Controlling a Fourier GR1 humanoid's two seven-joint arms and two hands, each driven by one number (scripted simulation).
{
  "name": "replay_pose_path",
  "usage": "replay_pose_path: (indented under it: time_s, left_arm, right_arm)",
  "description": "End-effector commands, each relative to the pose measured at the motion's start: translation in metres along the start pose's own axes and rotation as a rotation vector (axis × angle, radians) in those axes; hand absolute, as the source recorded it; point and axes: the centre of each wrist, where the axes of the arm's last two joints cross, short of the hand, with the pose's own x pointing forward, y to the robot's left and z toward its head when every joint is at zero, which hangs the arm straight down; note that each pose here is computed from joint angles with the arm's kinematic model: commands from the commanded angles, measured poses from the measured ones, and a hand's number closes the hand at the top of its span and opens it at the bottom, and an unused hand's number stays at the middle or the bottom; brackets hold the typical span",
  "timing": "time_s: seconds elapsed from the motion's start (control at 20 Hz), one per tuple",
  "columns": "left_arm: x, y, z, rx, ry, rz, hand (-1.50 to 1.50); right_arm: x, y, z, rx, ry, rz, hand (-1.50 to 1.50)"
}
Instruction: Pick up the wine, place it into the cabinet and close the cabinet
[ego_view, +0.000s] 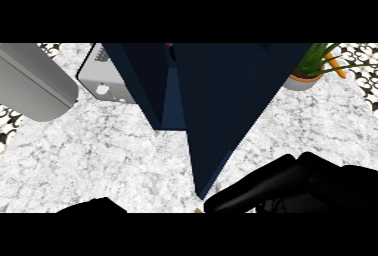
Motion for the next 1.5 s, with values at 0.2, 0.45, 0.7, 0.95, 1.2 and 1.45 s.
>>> replay_pose_path:
  time_s: [0.2,0.45,0.7,0.95,1.2,1.45]
  left_arm:
    - [0.039,0.064,0.032,0.024,-0.05,-0.029,1.5]
    - [0.07,0.093,0.025,0.014,-0.069,-0.035,1.5]
    - [0.081,0.131,0.025,-0.002,-0.058,-0.047,1.5]
    - [0.093,0.139,0.036,-0.04,-0.038,-0.009,1.5]
    - [0.097,0.143,0.026,-0.05,-0.049,0.001,1.5]
    - [0.112,0.156,0.025,-0.042,-0.061,-0.023,1.5]
  right_arm:
    - [0.002,0.043,-0.006,0.173,0.032,-0.085,1.5]
    - [0.0,0.079,-0.057,0.236,0.032,0.026,1.5]
    - [-0.014,0.109,-0.098,0.162,0.025,0.08,1.5]
    - [-0.024,0.111,-0.15,0.054,0.028,0.123,1.5]
    - [-0.027,0.097,-0.202,-0.038,0.048,0.1,1.5]
    - [-0.055,0.075,-0.236,-0.097,0.109,0.138,1.5]
